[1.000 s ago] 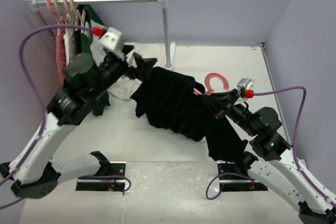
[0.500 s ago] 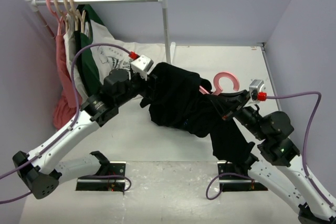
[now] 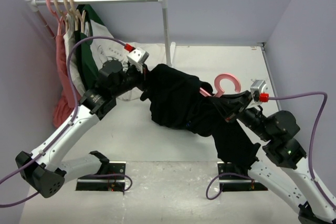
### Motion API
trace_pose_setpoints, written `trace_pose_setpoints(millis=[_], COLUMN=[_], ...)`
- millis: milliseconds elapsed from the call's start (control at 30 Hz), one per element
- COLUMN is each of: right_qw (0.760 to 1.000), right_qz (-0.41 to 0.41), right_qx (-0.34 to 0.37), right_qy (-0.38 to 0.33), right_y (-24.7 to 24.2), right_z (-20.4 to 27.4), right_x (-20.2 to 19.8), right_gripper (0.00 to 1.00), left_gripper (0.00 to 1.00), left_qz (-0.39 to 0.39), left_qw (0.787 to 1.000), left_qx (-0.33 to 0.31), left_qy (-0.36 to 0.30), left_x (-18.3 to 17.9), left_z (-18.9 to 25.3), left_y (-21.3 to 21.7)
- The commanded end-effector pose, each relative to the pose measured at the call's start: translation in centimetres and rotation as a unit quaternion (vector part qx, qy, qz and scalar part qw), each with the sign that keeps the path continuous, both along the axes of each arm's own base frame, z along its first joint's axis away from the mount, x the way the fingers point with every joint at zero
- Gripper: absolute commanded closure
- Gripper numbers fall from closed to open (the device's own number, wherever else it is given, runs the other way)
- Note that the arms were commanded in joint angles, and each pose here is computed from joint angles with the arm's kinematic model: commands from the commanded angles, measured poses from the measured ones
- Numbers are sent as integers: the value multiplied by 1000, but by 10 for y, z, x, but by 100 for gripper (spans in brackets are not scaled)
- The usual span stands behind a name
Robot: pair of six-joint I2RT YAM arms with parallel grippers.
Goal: Place the t-shirt on the hanger
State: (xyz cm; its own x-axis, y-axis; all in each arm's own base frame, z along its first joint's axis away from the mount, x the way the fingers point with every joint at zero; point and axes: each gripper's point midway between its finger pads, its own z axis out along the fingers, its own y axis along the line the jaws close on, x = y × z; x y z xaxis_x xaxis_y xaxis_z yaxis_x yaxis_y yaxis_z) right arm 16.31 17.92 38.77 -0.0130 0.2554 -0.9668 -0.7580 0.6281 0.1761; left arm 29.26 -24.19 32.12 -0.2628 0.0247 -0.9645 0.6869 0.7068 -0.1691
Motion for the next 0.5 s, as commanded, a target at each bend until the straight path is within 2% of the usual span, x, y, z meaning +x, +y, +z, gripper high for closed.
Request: trace_pose_setpoints(millis=[0, 100, 233, 433, 467], right_qw=[1000, 999, 999, 998, 998], right_qz=[-24, -7, 23, 48, 48], right_qx=[-13, -31, -43, -20, -17], right_qy=[-12, -7, -9, -39, -46], right_y=[-5, 1, 8, 16, 16], right_z=[13, 5, 5, 19, 22], right_x=[8, 6, 0, -6, -6], right_gripper=[100, 100, 100, 100, 100], left_gripper=[100, 100, 100, 99, 83], left_qz=[44, 59, 43, 6, 16], left_qw=[997, 996, 996, 996, 996], left_qx=[-18, -15, -19, -29, -23], left_qy=[-62, -71, -79, -84, -79], left_x=[-8, -14, -24, -35, -31], left_z=[59, 72, 87, 107, 106], left_y=[26, 38, 37, 29, 31])
